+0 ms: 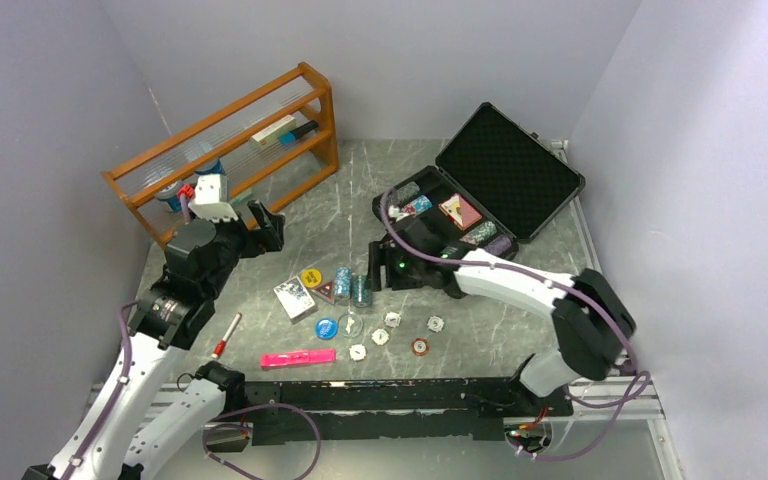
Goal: Pack up texas hold em set
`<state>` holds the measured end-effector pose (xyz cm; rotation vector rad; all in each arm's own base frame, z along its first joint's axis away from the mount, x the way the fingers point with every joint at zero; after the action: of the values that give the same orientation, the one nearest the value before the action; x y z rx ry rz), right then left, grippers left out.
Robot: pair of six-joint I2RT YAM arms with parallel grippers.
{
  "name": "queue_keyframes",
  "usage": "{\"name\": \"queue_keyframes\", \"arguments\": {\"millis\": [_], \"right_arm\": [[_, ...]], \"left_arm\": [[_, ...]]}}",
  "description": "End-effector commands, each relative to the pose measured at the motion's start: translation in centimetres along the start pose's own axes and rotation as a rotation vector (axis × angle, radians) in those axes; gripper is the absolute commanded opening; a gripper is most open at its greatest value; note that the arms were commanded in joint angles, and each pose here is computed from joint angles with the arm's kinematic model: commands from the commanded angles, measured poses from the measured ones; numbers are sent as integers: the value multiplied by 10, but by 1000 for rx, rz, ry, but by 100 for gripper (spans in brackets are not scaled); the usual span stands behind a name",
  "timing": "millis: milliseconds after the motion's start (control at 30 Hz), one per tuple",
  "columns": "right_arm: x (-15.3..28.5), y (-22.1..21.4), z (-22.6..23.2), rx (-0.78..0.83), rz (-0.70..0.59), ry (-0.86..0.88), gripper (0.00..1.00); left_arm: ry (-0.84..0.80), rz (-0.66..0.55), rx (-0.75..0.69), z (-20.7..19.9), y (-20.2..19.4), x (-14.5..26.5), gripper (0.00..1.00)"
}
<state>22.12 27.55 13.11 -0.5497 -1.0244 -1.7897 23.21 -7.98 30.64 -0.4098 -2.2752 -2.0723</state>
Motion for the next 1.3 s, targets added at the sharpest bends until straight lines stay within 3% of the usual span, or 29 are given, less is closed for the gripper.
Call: {"name": "queue_keyframes", "arguments": {"millis": [0,267,600,867,1000,1267], "right_arm": [[-24,-7,29,53,56,43,74],[-67,-19,27,68,102,-81,72],[-84,-15,-2,14,26,-262,54],[-86,0,8,39,-19,-215,39],[-79,11,15,48,-51,-183,26],[-25,62,56,-57,-241,73,24]], "left_arm": [[35,-1,13,6,0,7,97],[41,-3,-4,8,-4,7,97],[66,6,-12,13,-8,9,97],[65,7,-6,13,-11,9,97],[69,6,-16,13,-7,9,97],[70,-17,-18,14,-2,14,97]]}}
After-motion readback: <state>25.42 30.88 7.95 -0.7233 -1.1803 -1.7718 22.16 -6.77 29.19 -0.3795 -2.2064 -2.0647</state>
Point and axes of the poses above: each gripper's point midway between its finger pads, its own x axis back along the fingers, its own z axis along the line the jaws close on, y = z × x, the point moved 4 cm from there along x, back along the fingers, and after that the axes turned 12 degrees about -x, right-handed, at the moved point
